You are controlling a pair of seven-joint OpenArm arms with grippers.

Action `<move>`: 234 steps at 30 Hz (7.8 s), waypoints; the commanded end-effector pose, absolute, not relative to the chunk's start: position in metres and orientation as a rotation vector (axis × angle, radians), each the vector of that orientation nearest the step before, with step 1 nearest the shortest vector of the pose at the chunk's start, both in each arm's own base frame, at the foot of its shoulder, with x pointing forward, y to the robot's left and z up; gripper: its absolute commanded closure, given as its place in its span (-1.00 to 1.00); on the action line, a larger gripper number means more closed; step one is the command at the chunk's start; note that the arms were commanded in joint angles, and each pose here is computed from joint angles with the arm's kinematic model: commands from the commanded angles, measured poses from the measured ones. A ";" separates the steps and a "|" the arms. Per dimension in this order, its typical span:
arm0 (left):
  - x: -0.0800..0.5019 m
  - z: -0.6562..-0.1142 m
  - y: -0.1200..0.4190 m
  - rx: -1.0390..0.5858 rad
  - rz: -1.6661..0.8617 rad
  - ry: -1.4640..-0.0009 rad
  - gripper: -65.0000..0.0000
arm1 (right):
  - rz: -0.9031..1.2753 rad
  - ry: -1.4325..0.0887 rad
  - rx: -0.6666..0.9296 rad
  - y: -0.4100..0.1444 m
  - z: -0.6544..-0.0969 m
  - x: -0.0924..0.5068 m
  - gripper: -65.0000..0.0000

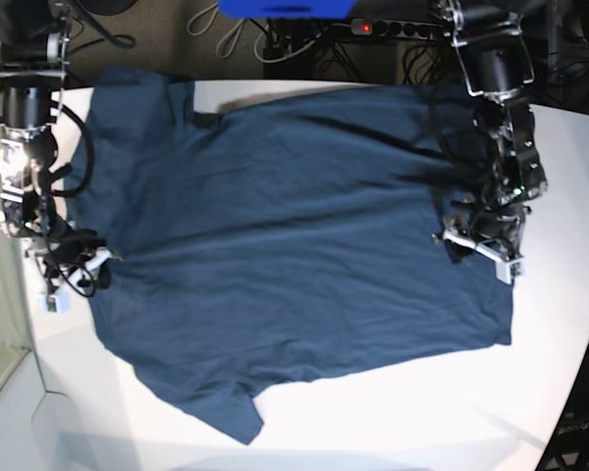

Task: Layout the t-shirt on the table in an organized manner, then fold the t-shirt properly
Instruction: 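Grasp the shirt corners at the collar-side edge with both grippers, then pull the grasped corners apart with both grippers to tension the edge, then lift the grasped collar-side edge with both grippers, then fold the lifted edge over onto the shirt body with both grippers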

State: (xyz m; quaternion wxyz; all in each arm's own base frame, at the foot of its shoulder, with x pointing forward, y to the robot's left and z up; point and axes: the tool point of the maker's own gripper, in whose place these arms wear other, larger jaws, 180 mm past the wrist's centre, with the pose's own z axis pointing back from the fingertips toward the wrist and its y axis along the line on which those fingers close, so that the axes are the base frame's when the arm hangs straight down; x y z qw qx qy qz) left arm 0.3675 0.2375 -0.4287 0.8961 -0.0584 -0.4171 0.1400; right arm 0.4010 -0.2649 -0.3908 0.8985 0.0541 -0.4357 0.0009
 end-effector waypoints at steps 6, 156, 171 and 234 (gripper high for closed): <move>0.391 -0.454 0.265 -0.098 0.366 -0.835 0.08 | 0.024 -0.906 0.100 -0.269 -0.392 0.393 0.39; 0.206 -0.352 0.308 0.032 0.412 -0.818 1.00 | 0.114 -0.837 0.144 -0.202 -0.366 0.186 -0.21; 0.187 -0.391 0.321 0.020 0.465 -0.701 1.00 | 0.087 -0.746 0.170 -0.191 -0.383 0.167 -0.21; 0.231 -0.347 0.339 0.040 0.487 -0.868 1.00 | 0.215 -0.756 0.135 -0.188 -0.357 0.212 1.00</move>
